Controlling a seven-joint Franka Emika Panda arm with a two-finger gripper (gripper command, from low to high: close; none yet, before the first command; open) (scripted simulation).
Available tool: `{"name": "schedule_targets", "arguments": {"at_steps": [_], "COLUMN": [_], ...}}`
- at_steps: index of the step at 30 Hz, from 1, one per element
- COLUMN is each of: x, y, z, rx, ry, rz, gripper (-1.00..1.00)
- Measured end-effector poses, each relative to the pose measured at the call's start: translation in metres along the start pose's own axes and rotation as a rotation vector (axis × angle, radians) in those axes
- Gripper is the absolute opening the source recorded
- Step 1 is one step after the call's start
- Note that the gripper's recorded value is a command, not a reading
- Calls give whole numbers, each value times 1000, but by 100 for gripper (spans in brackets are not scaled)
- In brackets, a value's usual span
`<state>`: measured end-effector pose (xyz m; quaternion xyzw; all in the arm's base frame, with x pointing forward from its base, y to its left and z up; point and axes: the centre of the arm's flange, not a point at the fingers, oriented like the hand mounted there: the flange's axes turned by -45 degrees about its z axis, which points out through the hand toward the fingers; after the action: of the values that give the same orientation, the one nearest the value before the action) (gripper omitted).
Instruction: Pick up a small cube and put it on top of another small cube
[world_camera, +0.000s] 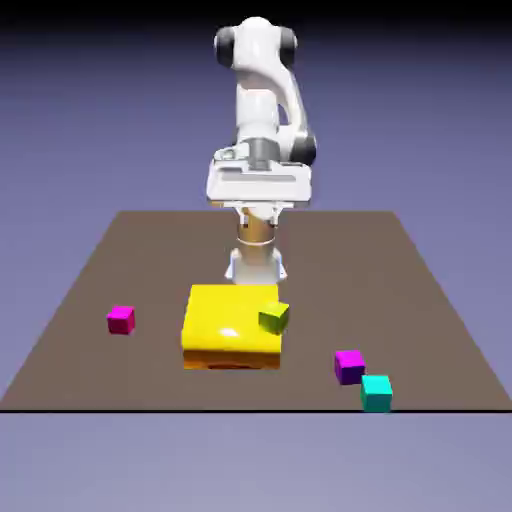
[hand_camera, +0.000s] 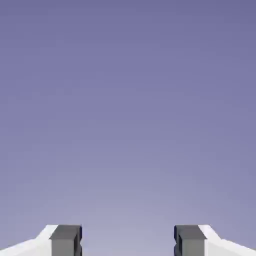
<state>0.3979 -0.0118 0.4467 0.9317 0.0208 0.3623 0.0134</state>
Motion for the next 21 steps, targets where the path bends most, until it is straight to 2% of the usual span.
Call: {"name": "schedule_targets", "arguments": {"at_steps": [10, 15, 21], "x": [-66, -129, -225], "y": [149, 225, 308], "z": [100, 128, 137], "rx": [-71, -65, -21], "ry": [-473, -710, -991], "rz": [56, 100, 174], "gripper": [0, 0, 0]}}
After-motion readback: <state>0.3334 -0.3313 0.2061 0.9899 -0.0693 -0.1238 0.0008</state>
